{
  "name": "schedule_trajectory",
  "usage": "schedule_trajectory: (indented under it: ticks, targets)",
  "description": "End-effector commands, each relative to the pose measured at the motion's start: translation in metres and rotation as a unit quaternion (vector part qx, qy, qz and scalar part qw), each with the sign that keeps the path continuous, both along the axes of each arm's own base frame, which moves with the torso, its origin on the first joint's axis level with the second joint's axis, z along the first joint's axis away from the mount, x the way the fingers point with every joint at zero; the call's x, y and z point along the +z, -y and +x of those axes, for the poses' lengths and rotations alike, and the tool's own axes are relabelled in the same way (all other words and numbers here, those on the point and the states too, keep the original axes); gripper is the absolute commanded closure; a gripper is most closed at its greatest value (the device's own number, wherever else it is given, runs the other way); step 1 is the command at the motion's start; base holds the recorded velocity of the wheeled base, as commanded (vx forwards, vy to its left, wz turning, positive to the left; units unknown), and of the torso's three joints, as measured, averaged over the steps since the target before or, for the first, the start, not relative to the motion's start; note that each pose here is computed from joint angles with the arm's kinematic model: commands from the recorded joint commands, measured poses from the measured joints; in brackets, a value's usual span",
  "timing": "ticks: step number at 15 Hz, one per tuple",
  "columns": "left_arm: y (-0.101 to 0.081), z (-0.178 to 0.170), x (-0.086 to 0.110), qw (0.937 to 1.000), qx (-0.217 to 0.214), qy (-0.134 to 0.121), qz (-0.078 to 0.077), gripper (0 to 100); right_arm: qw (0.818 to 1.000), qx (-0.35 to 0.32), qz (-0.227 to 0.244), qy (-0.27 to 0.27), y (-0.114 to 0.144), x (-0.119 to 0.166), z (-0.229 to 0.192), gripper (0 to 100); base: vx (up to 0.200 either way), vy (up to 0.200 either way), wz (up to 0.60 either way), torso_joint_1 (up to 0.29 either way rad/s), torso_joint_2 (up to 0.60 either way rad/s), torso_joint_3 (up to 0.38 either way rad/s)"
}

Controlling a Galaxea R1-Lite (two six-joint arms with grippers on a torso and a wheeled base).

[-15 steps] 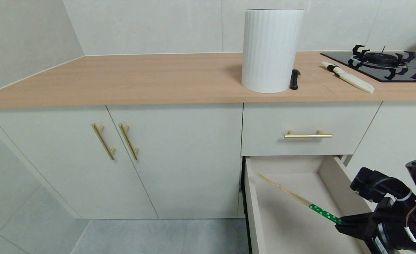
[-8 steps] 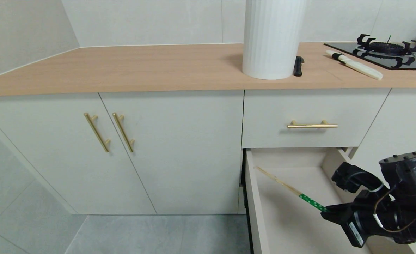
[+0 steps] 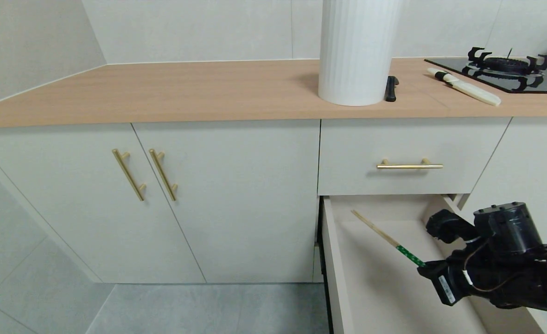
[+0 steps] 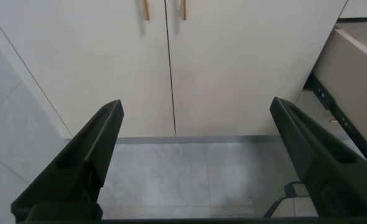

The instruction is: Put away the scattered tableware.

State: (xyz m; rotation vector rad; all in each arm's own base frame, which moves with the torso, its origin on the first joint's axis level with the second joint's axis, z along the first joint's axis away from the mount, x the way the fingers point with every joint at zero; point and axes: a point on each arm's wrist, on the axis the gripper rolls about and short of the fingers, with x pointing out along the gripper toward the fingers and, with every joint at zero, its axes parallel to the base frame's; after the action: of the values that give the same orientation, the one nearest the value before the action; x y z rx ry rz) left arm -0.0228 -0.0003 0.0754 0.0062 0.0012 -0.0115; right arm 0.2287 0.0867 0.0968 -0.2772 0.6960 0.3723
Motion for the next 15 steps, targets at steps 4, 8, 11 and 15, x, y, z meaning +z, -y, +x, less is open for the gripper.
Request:
schedule_trajectory:
  ticks: [4, 8, 11, 15]
  targets:
    - [0.0, 0.0, 0.0, 1.0, 0.0, 0.0, 0.0, 0, 0.993, -0.093, 0.009, -0.078, -0.054, -0.053, 0.033, 100, 0.0, 0.0, 0.0, 0.0, 0.0, 0.0]
    - [0.0, 0.0, 0.0, 1.0, 0.0, -0.001, 0.0, 0, 0.985, -0.12, 0.038, -0.117, -0.073, -0.074, 0.042, 100, 0.0, 0.0, 0.0, 0.0, 0.0, 0.0]
    - [0.0, 0.0, 0.0, 1.0, 0.0, -0.001, 0.0, 0, 0.98, -0.132, 0.037, -0.141, -0.081, -0.095, 0.045, 100, 0.0, 0.0, 0.0, 0.0, 0.0, 0.0]
    - [0.0, 0.0, 0.0, 1.0, 0.0, 0.0, 0.0, 0, 0.979, -0.136, 0.031, -0.151, -0.083, -0.11, 0.046, 100, 0.0, 0.0, 0.0, 0.0, 0.0, 0.0]
